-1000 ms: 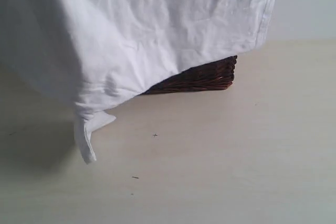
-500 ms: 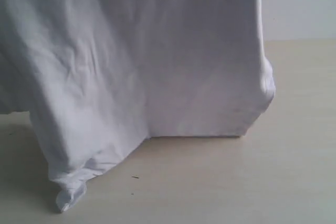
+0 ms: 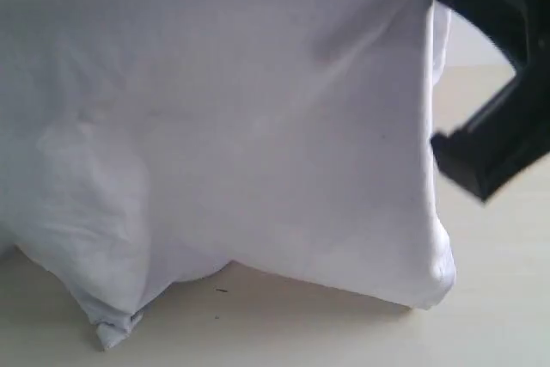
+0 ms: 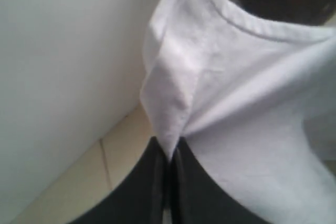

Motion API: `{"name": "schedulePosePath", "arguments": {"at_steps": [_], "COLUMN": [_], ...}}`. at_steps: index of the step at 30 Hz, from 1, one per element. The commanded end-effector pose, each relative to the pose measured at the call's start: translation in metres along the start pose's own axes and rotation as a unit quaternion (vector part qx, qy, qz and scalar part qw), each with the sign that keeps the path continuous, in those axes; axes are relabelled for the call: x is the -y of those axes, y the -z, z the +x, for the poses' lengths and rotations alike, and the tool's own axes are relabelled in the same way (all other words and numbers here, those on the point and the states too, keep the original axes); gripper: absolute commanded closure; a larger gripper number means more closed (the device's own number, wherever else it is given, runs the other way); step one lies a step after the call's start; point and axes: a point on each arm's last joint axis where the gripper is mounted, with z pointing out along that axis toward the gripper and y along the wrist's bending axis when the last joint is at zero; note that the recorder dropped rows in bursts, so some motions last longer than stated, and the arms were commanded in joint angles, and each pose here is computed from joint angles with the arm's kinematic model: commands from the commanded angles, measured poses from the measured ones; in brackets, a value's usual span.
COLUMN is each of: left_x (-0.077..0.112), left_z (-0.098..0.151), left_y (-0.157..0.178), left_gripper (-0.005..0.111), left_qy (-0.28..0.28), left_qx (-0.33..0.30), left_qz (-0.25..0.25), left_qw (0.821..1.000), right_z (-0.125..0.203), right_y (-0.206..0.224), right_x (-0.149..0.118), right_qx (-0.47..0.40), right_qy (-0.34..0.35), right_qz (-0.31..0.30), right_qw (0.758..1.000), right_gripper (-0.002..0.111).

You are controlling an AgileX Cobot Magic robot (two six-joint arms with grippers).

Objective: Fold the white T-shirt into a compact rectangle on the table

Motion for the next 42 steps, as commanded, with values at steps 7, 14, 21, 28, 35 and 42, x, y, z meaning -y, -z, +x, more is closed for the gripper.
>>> {"name": "schedulePosePath", "arguments": {"at_steps": [7, 14, 21, 28, 35, 42], "left_x": [0.092, 0.115, 0.152, 0.153, 0.133, 0.099], "left_z": [0.036, 0.066, 0.088, 0.081, 0.061, 0.039], "left_y": [-0.043, -0.045, -0.058, -0.072, -0.073, -0.081], "left_gripper": [0.107, 0.107, 0.105, 0.041, 0.048, 0.059], "left_qy": [0.009, -0.004, 0.050, 0.081, 0.054, 0.083], "left_qx": [-0.023, -0.033, -0.080, -0.144, -0.127, -0.150], "left_qz": [0.272, 0.300, 0.391, 0.386, 0.347, 0.228], "left_qw": [0.962, 0.953, 0.916, 0.907, 0.928, 0.958], "right_z": [0.039, 0.055, 0.091, 0.095, 0.111, 0.117], "right_y": [0.024, 0.046, 0.062, 0.059, 0.060, 0.038], "right_x": [-0.085, -0.112, -0.143, -0.145, -0.147, -0.125], "right_qx": [0.002, 0.026, -0.005, -0.034, -0.067, -0.091], "right_qy": [0.165, 0.178, 0.155, 0.103, 0.064, 0.011], "right_qz": [-0.145, -0.228, -0.323, -0.306, -0.318, -0.189], "right_qw": [0.976, 0.957, 0.933, 0.946, 0.944, 0.978], "right_gripper": [0.108, 0.108, 0.108, 0.098, 0.085, 0.073]}}
